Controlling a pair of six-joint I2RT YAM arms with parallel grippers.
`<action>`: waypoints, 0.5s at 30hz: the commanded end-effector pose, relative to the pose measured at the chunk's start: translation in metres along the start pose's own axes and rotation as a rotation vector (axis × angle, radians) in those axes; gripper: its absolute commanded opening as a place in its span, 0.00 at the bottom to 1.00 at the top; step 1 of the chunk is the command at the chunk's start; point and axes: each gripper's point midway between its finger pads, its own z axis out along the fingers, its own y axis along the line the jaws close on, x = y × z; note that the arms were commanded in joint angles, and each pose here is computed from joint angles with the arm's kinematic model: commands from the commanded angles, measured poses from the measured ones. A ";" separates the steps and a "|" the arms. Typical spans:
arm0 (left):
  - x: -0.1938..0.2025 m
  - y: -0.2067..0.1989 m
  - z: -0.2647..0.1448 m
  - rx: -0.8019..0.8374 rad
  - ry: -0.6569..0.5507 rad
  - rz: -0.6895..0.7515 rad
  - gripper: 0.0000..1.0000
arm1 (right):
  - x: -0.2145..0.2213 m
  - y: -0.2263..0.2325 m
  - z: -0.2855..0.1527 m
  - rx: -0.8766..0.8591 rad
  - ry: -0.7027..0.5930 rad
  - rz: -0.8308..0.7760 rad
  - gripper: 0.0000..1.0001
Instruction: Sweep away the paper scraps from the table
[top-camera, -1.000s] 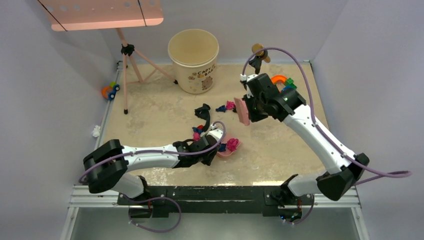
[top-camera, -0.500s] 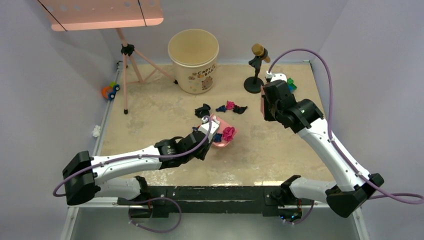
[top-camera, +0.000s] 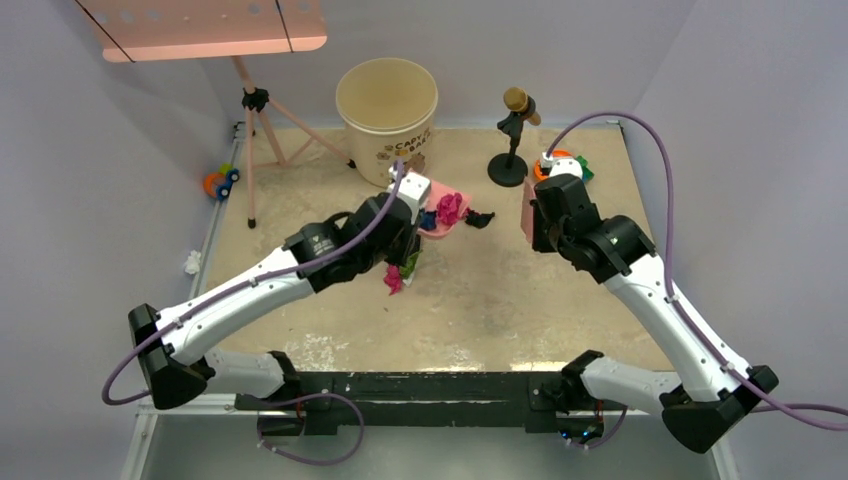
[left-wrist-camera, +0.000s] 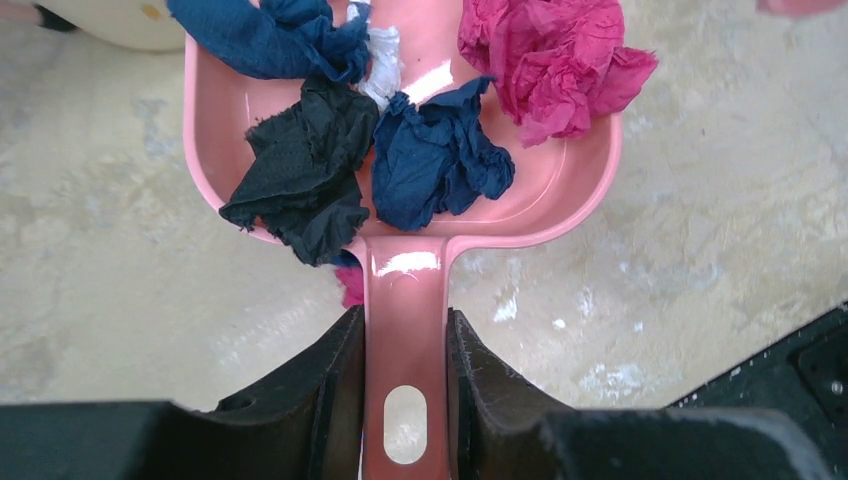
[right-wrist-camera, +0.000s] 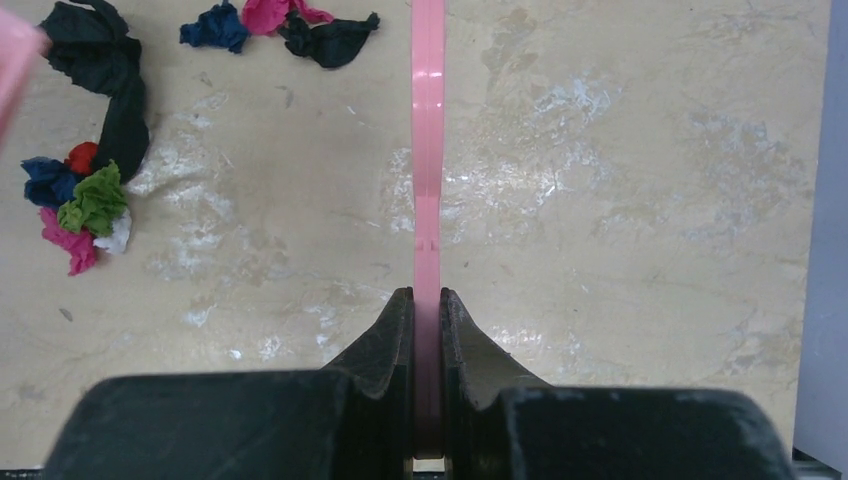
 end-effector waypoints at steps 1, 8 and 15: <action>-0.043 0.020 -0.011 -0.038 0.010 0.006 0.00 | -0.011 0.006 -0.007 -0.053 -0.065 0.044 0.00; -0.112 0.049 0.004 -0.062 -0.002 -0.063 0.00 | -0.002 -0.001 -0.007 -0.040 -0.059 0.012 0.00; -0.179 0.072 0.024 -0.030 -0.045 -0.195 0.00 | 0.006 -0.003 -0.012 -0.060 -0.062 0.020 0.00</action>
